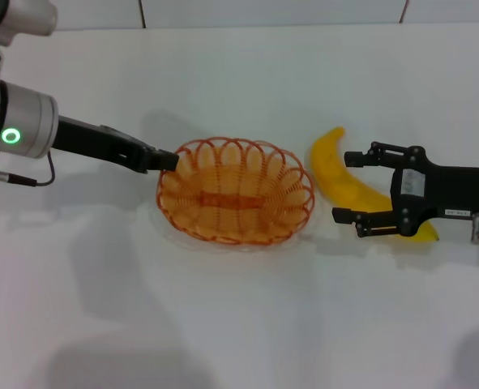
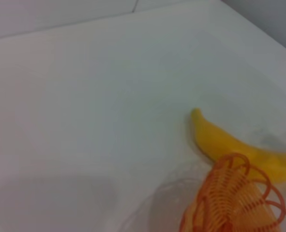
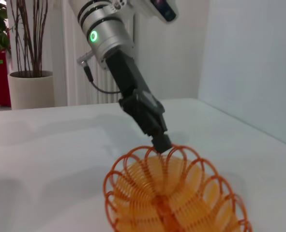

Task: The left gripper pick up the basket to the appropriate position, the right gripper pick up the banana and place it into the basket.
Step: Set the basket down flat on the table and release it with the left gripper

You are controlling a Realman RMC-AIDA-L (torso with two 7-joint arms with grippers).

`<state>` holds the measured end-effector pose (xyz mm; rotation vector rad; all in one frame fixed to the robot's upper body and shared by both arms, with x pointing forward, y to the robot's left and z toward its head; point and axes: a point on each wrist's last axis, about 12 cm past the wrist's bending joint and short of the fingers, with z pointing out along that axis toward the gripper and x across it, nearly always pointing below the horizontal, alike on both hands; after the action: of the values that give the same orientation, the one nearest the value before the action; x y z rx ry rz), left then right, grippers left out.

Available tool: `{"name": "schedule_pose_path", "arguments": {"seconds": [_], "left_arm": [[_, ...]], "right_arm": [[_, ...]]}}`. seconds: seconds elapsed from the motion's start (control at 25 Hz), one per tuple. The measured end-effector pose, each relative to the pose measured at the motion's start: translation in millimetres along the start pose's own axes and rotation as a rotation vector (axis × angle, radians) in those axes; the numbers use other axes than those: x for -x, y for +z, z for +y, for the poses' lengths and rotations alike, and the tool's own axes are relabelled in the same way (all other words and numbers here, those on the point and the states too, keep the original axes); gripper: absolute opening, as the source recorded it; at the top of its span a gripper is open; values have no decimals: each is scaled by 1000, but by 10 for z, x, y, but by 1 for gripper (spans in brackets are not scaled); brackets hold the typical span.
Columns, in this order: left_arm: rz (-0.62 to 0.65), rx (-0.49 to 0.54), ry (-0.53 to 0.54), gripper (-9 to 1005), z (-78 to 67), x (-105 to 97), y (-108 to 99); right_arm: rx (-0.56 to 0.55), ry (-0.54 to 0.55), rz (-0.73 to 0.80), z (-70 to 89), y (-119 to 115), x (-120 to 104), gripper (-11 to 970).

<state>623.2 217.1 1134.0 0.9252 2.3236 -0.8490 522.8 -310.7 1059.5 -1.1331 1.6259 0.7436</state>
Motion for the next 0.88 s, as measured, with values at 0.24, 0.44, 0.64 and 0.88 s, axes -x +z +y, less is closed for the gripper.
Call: {"name": "schedule_pose_path", "arguments": {"seconds": [0.24,0.44,0.64,0.88], "left_arm": [[38,55,11,33,60,10,24],[67,85,37,34,76,27,44],[81,90,45,35,78,23,62],[90,112,54,37,92,43,93]], "right_arm": [[-2,0,-2,-2,-1,2,832],[-2,0,-2,-4,1,4,830],[-2,-1,-3,-6,3,7,828],[-1,-2,-3,-9,6,11,825]]}}
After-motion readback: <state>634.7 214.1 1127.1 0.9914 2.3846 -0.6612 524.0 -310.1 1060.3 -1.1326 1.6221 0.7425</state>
